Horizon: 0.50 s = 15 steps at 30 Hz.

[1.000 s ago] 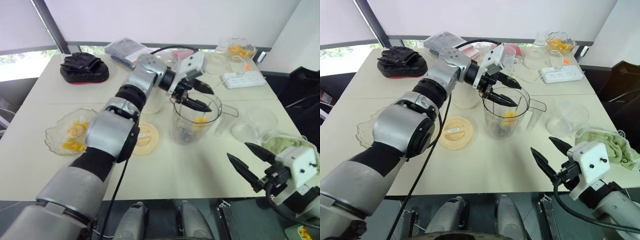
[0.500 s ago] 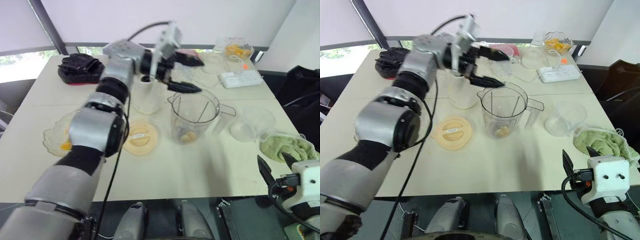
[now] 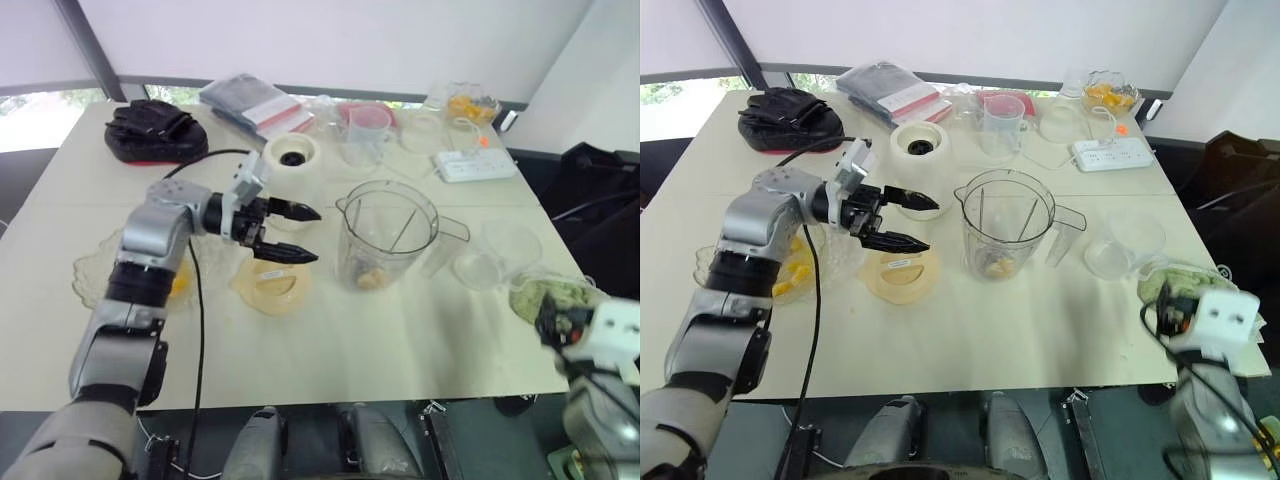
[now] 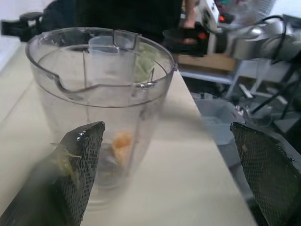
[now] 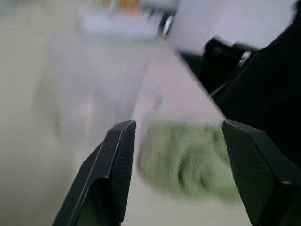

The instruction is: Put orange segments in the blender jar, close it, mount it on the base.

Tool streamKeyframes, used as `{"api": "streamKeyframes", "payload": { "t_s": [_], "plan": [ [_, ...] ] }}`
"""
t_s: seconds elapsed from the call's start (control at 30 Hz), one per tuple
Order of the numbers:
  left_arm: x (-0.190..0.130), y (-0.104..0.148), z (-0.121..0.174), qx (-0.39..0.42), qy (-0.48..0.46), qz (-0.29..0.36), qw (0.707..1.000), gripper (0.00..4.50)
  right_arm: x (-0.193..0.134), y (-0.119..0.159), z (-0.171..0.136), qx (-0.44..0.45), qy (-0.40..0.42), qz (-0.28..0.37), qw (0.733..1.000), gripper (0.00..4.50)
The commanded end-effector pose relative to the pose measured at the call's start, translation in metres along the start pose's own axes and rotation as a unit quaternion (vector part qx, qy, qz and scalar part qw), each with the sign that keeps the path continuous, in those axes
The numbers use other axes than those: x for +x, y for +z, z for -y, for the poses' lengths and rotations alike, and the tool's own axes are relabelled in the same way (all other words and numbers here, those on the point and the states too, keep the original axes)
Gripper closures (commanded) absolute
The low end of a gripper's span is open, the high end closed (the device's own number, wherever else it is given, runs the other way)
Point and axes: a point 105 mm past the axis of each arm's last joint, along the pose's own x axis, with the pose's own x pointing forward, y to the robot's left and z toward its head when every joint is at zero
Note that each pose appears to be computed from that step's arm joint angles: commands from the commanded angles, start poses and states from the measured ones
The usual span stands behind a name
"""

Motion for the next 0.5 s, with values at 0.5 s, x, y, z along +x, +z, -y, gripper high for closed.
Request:
{"api": "streamKeyframes", "payload": {
  "t_s": [0.5],
  "plan": [
    [0.001,0.008,0.015,0.013,0.043,0.013,0.999,0.05,0.025,-0.025,0.008,0.058,-0.025,-0.028,0.998,1.51]
  ]
}}
